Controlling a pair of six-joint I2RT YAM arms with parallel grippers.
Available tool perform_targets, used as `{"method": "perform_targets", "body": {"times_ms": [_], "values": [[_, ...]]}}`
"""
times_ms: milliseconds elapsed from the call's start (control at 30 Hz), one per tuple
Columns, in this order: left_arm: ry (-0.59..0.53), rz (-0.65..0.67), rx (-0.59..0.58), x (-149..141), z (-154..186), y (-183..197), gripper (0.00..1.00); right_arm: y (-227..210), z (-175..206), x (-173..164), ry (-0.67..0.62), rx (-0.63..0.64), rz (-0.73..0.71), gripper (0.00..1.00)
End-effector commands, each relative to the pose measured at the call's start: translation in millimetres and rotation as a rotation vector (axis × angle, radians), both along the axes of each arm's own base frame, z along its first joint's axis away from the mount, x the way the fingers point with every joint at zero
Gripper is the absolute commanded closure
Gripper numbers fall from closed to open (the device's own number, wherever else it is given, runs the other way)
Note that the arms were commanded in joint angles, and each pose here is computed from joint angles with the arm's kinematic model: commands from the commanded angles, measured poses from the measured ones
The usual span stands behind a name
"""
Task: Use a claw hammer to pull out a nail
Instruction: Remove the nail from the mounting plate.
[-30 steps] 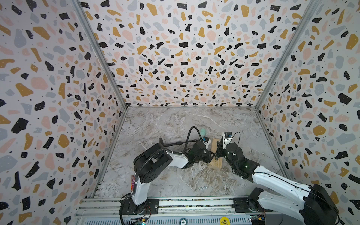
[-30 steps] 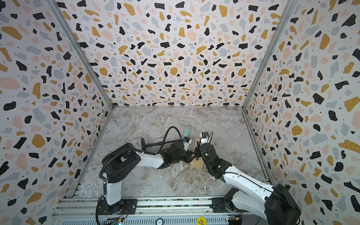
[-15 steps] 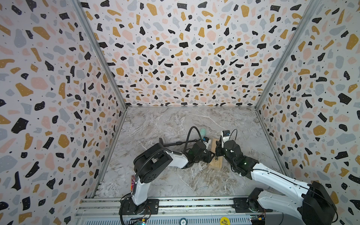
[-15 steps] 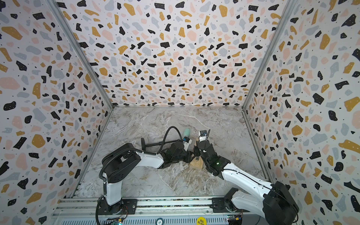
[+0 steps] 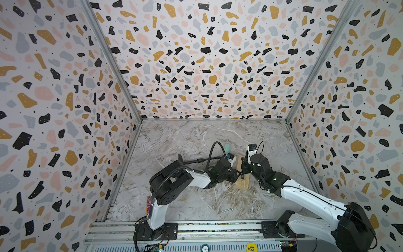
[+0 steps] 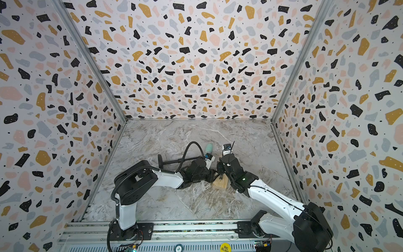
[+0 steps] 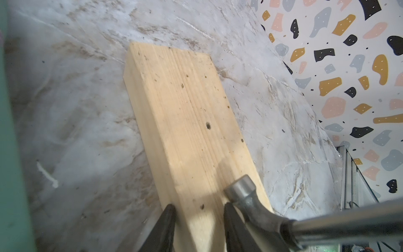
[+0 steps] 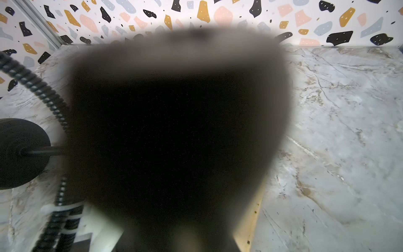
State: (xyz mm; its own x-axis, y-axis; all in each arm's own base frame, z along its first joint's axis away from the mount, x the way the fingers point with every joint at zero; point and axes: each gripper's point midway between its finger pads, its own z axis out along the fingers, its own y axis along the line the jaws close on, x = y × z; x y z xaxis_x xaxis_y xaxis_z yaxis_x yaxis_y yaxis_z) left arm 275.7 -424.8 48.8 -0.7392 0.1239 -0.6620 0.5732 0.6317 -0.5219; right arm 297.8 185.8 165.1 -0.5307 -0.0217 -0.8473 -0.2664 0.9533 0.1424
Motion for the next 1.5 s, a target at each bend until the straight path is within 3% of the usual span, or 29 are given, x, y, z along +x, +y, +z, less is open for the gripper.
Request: {"method": "perform_targets", "body": {"times_ms": [0, 633, 1467], "values": [[0.085, -0.009, 0.134, -15, -47, 15, 0.61, 8, -20, -18, 0.14, 0.009, 0.062, 1.0], [0.087, -0.008, 0.136, -15, -48, 16, 0.61, 2, -36, -7, 0.25, 0.076, 0.073, 1.0], [0.082, -0.004, 0.134, -11, -47, 16, 0.61, -5, -48, 18, 0.33, 0.064, 0.05, 1.0]]}}
